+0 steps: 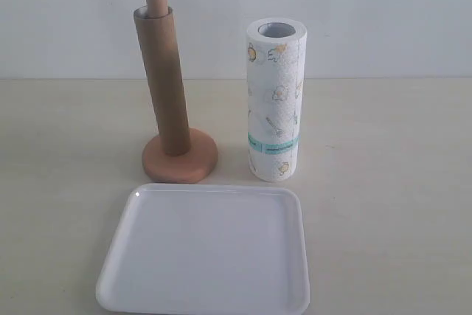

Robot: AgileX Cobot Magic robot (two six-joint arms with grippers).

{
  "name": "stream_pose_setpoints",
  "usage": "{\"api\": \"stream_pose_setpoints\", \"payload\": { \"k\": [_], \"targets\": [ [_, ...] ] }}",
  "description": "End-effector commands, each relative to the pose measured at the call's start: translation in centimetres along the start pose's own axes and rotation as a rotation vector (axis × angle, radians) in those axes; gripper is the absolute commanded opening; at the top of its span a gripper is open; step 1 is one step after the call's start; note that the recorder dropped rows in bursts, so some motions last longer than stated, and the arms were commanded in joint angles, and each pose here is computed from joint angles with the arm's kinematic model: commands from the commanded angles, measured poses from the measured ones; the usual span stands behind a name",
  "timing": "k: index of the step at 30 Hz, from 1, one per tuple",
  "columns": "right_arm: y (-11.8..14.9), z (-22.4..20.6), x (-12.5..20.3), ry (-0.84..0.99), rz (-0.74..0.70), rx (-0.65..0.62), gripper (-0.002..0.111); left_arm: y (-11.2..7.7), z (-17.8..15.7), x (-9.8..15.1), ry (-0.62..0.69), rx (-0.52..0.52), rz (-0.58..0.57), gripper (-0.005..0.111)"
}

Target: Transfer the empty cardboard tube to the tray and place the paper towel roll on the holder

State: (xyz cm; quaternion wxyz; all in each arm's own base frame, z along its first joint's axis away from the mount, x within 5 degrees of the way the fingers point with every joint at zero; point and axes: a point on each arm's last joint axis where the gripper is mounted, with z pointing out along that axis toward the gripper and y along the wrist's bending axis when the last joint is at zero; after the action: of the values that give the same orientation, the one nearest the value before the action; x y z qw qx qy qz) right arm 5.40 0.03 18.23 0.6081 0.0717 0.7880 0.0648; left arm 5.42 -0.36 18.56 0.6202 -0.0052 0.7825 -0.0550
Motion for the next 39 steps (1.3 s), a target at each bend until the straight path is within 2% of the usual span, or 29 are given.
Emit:
{"api": "stream_pose_setpoints", "payload": {
  "k": [1,4,10,12,14,15,16,17,19,20,21,24,25,27,28,30,32,34,39],
  "targets": [
    [0.0,0.0,-0.1,-0.010,-0.002,0.003,0.000,0.0,0.0,0.1,0.003,-0.002,0.005,0.005],
    [0.0,0.0,-0.1,-0.010,-0.002,0.003,0.000,-0.1,-0.1,-0.2,-0.009,0.009,-0.029,0.005],
    [0.0,0.0,-0.1,-0.010,-0.002,0.003,0.000,-1.4,-3.3,-7.1,-0.193,0.119,-0.216,0.005],
    [0.0,0.0,-0.1,-0.010,-0.002,0.003,0.000,-1.6,-4.4,-8.7,-0.244,0.146,-0.244,0.005],
    [0.0,0.0,-0.1,-0.010,-0.002,0.003,0.000,-1.6,-5.3,-10.2,-0.337,0.157,-0.246,0.005],
    [0.0,0.0,-0.1,-0.010,-0.002,0.003,0.000,-1.6,-5.9,-11.5,-0.462,0.165,-0.252,0.005],
    [0.0,0.0,-0.1,-0.010,-0.002,0.003,0.000,-1.5,-6.2,-11.9,-0.513,0.167,-0.251,0.005],
    [0.0,0.0,-0.1,-0.010,-0.002,0.003,0.000,-1.4,-6.7,-12.8,-0.619,0.181,-0.285,0.005],
    [0.0,0.0,-0.1,-0.010,-0.002,0.003,0.000,-1.3,-7.2,-13.4,-0.704,0.231,-0.417,0.005],
    [0.0,0.0,-0.1,-0.010,-0.002,0.003,0.000,-1.2,-7.4,-13.6,-0.730,0.236,-0.424,0.005],
    [0.0,0.0,-0.1,-0.010,-0.002,0.003,0.000,-1.0,-8.1,-14.3,-0.845,0.246,-0.427,0.005],
    [0.0,0.0,-0.1,-0.010,-0.002,0.003,0.000,-0.8,-9.6,-15.4,-1.042,0.259,-0.411,0.005],
    [0.0,0.0,-0.1,-0.010,-0.002,0.003,0.000,-1.0,-9.6,-16.0,-1.033,0.246,-0.352,0.005],
    [0.0,0.0,-0.1,-0.010,-0.002,0.003,0.000,-1.9,-7.3,-18.1,-0.947,0.173,-0.117,0.005],
    [0.0,0.0,-0.1,-0.010,-0.002,0.003,0.000,-2.2,-5.6,-19.2,-0.869,0.157,-0.075,0.005],
    [0.0,0.0,-0.1,-0.010,-0.002,0.003,0.000,-2.4,-1.6,-20.8,-0.673,0.125,-0.056,0.005],
    [0.0,0.0,-0.1,-0.010,-0.002,0.003,0.000,-2.5,1.3,-20.9,-0.558,0.108,-0.056,0.005],
    [0.0,0.0,-0.1,-0.010,-0.002,0.003,0.000,-2.5,3.5,-20.6,-0.495,0.101,-0.057,0.005],
    [0.0,0.0,-0.1,-0.010,-0.002,0.003,0.000,-2.5,9.4,-17.7,-0.380,0.107,-0.037,0.005]
  ]
}}
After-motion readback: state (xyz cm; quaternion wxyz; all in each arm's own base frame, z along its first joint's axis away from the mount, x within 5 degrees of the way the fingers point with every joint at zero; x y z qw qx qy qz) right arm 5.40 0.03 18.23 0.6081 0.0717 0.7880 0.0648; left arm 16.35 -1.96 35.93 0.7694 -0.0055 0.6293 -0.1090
